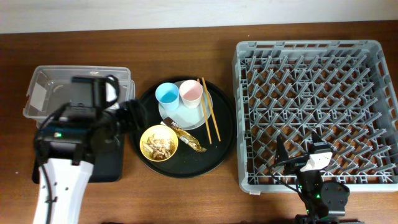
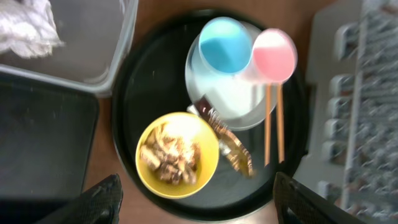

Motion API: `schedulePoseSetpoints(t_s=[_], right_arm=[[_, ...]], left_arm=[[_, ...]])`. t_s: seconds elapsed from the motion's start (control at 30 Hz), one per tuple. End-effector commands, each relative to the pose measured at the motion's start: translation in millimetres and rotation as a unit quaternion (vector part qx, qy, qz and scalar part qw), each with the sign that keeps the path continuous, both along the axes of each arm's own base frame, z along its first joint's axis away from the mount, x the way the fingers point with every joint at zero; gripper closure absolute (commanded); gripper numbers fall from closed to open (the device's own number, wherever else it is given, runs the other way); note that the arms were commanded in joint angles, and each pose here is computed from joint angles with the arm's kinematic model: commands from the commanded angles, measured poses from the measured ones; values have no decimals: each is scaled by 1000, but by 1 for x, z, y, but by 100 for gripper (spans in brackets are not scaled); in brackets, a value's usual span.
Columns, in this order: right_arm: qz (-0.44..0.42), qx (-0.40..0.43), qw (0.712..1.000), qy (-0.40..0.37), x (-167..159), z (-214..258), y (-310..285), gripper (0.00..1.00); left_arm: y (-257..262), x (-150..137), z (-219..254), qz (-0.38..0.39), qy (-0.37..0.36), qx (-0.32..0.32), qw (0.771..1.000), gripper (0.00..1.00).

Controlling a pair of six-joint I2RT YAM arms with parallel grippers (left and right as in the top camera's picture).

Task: Sort waste into correct bins and load items into the dishwasher rack
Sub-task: 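Reach the left gripper to the Nescafe Gold wrapper and grasp it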

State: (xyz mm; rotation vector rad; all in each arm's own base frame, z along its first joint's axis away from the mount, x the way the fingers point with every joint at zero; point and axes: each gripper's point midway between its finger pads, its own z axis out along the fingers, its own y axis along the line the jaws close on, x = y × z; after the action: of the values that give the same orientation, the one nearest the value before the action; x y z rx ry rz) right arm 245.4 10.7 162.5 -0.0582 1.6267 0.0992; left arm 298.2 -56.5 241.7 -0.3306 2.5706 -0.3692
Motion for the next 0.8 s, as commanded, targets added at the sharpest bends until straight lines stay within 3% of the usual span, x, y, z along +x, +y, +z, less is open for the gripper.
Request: schedulePoseSetpoints(t_s=[0.0,0.33,0.47,0.57,0.77], right_arm=[[3,-1,1000,2,0,-2,1,2],[4,-1,1000,2,0,-2,1,2],[4,-1,1000,2,0,-2,1,2],[3,-1,1000,2,0,-2,1,2],[3,-1,1000,2,0,-2,1,2]], left_arm=[[-7,-9,-27,-24,24,56,998,23],[-53,10,-83,-105,62,76,990,23],[-75,4,-87,-147,55,111,981,23],[-97,-7,-87,-220,41,135,965,23],[-106,-9,-86,-179,50,97,978,22]])
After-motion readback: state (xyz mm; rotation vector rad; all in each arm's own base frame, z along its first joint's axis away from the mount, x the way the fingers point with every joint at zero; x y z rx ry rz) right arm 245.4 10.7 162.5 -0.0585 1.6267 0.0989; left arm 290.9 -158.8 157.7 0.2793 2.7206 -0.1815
